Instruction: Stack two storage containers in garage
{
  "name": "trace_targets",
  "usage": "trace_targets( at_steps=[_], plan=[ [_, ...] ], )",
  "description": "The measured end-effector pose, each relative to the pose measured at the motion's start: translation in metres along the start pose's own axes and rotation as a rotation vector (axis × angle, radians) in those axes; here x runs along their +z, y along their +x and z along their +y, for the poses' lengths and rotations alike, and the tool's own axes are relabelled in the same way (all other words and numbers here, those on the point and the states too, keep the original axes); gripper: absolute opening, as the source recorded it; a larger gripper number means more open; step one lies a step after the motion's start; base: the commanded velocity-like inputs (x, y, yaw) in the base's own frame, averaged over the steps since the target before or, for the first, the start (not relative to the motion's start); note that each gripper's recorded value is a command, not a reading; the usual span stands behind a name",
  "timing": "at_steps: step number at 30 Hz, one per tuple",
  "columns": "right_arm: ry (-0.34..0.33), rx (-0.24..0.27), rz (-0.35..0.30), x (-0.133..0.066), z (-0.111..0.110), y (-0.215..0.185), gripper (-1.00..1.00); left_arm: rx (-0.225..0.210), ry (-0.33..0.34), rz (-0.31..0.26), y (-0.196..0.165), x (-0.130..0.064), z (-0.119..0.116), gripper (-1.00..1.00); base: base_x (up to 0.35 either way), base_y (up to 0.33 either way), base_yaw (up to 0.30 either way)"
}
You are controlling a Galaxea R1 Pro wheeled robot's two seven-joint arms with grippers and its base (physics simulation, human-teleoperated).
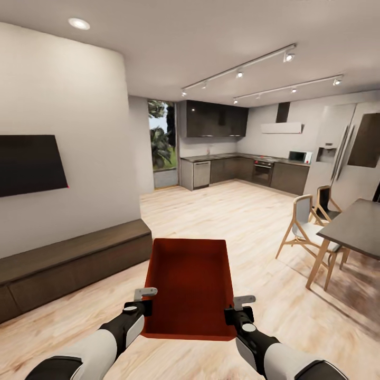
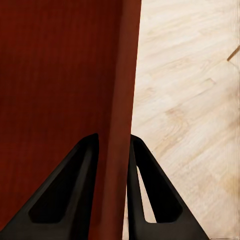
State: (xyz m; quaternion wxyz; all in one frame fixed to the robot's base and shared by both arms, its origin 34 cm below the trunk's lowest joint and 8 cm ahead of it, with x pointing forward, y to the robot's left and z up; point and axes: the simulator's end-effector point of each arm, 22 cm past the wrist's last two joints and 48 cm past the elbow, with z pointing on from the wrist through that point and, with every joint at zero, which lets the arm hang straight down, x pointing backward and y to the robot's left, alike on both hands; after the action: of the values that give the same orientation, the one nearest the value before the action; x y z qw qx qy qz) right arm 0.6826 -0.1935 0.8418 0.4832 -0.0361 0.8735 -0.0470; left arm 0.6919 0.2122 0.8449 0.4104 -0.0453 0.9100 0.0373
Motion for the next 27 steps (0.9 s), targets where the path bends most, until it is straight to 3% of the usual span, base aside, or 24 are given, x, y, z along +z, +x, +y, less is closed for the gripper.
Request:
trace_targets(
  at_steps=[27],
  plan=[
    [0.0,-0.001,-0.003,0.0001,0.0001,-0.001,-1.0,-0.002,0.0,-0.003,-0.0006,0.0,0.0001,-1.0,0.0,0.0,-0.242]
  ],
)
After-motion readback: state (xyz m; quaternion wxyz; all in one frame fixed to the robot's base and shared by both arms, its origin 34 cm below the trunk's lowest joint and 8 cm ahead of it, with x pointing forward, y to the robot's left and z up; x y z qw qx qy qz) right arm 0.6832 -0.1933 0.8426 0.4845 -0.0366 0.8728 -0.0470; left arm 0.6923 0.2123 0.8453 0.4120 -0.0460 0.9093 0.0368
